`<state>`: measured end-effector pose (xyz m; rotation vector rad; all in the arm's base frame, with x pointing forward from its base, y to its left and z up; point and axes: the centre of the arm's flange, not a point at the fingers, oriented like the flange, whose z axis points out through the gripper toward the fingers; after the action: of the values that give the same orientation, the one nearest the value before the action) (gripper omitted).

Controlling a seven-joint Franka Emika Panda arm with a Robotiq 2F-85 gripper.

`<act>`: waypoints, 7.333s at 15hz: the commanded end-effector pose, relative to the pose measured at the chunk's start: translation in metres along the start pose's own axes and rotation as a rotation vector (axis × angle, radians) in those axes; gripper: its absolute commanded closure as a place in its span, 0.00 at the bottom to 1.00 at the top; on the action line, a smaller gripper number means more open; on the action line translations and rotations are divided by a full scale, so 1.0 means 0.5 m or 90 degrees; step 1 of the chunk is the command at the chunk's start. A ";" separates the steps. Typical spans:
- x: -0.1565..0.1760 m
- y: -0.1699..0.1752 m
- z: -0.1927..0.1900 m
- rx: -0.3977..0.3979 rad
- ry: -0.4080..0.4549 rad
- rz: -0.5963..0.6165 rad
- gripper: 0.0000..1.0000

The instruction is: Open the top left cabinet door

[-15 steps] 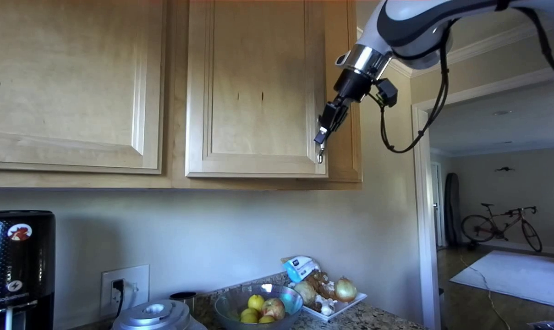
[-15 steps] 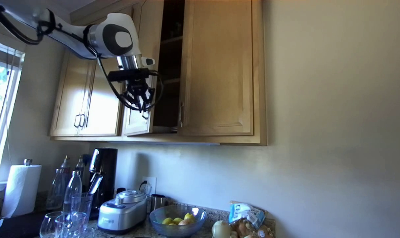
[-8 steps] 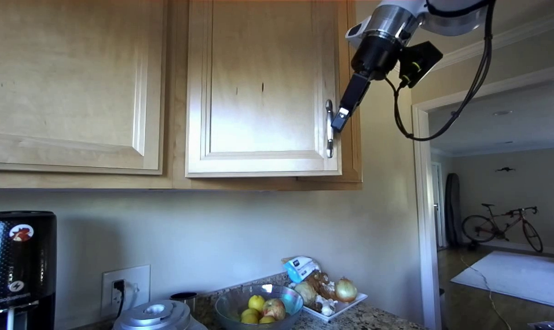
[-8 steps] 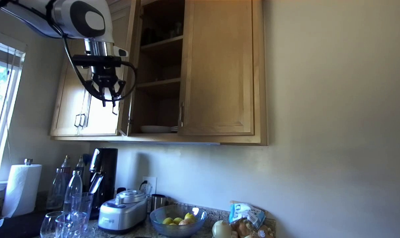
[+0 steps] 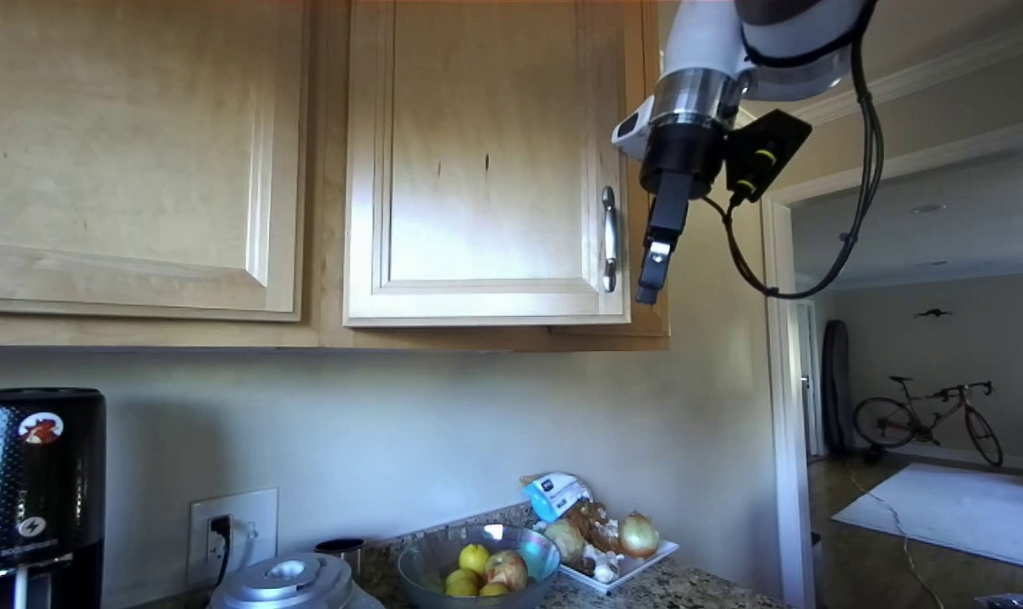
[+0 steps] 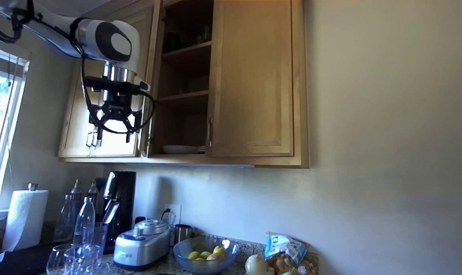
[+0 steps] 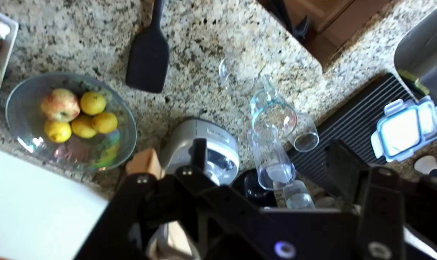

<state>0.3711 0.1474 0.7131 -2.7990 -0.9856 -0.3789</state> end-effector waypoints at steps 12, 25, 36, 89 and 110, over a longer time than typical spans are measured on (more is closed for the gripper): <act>-0.062 0.225 0.086 -0.054 -0.144 0.306 0.00; -0.068 0.318 -0.073 -0.174 0.097 0.439 0.00; 0.010 0.506 -0.004 -0.171 0.224 0.563 0.00; 0.136 0.274 -0.049 -0.239 0.379 0.473 0.00; 0.214 0.356 -0.039 -0.210 0.375 0.482 0.87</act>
<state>0.5564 0.0659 0.7455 -2.7820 0.2748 -1.2000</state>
